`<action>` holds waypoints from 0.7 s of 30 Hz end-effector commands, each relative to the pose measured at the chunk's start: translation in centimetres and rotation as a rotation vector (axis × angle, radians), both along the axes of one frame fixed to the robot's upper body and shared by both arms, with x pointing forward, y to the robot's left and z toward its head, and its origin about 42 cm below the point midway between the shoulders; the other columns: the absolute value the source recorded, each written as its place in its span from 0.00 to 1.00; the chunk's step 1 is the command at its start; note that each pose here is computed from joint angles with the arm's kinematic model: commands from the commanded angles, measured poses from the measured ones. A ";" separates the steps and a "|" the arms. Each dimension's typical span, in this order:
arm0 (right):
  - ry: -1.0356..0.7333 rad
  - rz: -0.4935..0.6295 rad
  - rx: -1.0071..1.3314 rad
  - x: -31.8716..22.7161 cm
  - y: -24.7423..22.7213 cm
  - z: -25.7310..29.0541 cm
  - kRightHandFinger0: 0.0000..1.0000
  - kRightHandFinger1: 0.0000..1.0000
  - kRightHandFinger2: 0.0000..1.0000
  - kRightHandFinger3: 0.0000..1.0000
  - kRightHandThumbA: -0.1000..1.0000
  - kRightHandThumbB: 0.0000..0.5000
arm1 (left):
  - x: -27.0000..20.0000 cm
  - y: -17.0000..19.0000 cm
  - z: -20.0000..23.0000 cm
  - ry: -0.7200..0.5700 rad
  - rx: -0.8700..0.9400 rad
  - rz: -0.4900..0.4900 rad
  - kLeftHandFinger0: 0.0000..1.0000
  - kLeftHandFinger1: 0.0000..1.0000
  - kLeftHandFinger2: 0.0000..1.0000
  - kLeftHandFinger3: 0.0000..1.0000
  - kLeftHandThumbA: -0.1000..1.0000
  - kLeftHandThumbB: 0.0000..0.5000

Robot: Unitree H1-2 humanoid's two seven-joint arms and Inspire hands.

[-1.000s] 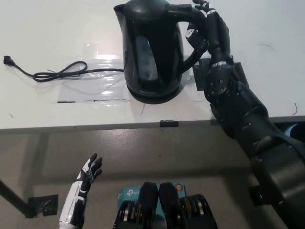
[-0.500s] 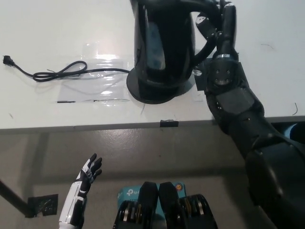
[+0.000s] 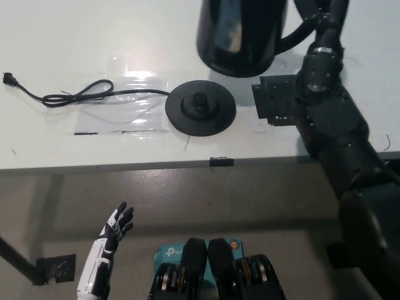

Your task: Use the right hand to grab the handle of the kettle from the base and place it on the right side

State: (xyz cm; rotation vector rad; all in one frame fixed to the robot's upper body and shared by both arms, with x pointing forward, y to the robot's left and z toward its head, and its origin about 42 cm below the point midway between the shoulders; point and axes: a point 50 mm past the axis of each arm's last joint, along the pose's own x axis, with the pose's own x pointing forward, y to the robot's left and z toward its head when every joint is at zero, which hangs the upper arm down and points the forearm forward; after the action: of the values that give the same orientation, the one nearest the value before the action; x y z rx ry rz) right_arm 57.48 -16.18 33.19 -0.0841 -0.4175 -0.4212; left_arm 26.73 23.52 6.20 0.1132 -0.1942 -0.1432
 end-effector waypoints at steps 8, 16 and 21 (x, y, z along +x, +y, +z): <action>-0.143 -0.128 -0.051 0.3 -6.0 2.9 0.00 0.00 0.33 0.42 0.00 0.03 | -0.2 0.7 0.6 -0.047 0.009 0.006 1.00 1.00 1.00 1.00 1.00 1.00; -0.064 -0.159 -0.033 -0.1 -8.1 -0.2 0.00 0.04 0.40 0.52 0.04 0.13 | -0.4 0.9 0.3 -0.036 0.006 0.014 1.00 1.00 1.00 1.00 1.00 1.00; -0.035 -0.150 -0.024 -0.3 -7.4 -1.7 0.00 0.02 0.38 0.52 0.00 0.02 | -0.4 0.9 0.3 -0.037 0.005 0.018 1.00 1.00 1.00 1.00 1.00 1.00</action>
State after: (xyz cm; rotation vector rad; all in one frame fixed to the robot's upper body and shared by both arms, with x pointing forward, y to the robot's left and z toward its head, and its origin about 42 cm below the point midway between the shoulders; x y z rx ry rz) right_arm 56.30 -24.17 26.48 -0.2155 -0.2773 -0.5577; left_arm 26.62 23.85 6.05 0.1148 -0.1879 -0.1312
